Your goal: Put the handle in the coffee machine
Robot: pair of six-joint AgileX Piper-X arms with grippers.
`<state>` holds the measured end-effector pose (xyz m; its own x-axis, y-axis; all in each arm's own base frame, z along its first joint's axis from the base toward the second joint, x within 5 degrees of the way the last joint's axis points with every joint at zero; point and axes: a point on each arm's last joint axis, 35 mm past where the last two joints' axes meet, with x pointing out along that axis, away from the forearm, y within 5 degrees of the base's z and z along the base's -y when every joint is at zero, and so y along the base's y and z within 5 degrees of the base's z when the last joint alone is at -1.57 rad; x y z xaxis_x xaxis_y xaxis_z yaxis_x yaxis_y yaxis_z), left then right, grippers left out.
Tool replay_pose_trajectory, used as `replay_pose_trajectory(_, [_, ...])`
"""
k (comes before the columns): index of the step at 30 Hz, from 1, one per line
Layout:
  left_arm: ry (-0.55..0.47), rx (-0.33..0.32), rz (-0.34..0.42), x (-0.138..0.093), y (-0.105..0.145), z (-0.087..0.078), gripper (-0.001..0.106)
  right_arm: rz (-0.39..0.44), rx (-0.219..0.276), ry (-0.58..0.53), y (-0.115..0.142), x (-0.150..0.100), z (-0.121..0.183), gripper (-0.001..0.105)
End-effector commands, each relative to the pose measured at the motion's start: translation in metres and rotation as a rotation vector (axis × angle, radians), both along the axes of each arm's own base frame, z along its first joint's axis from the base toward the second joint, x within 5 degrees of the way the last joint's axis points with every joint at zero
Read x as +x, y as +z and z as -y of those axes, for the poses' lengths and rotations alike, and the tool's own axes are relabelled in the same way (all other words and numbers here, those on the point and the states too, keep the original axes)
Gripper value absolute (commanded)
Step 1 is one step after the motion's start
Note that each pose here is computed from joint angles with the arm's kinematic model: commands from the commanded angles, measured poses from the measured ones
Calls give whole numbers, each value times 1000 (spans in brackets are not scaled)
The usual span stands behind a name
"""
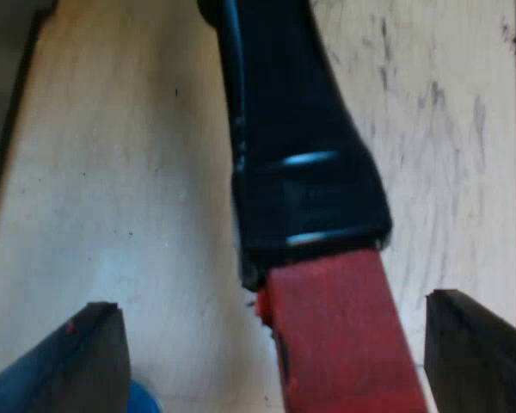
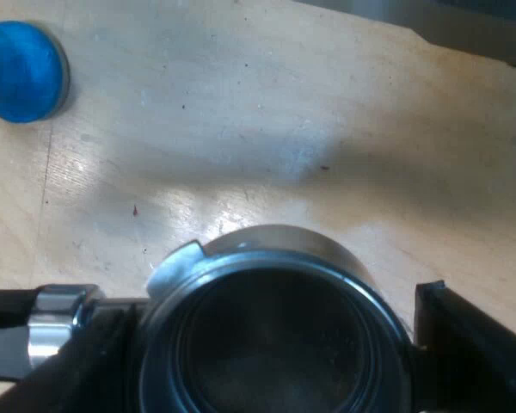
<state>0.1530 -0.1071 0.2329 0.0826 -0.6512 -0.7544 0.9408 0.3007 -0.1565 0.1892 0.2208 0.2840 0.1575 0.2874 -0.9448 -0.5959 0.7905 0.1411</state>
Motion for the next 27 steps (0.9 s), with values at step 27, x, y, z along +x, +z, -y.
replay_pose_trajectory(27, [-6, -32, 57, 15, -8, 9, 62, 12, 53, -16, 11, 0, -1, 0])
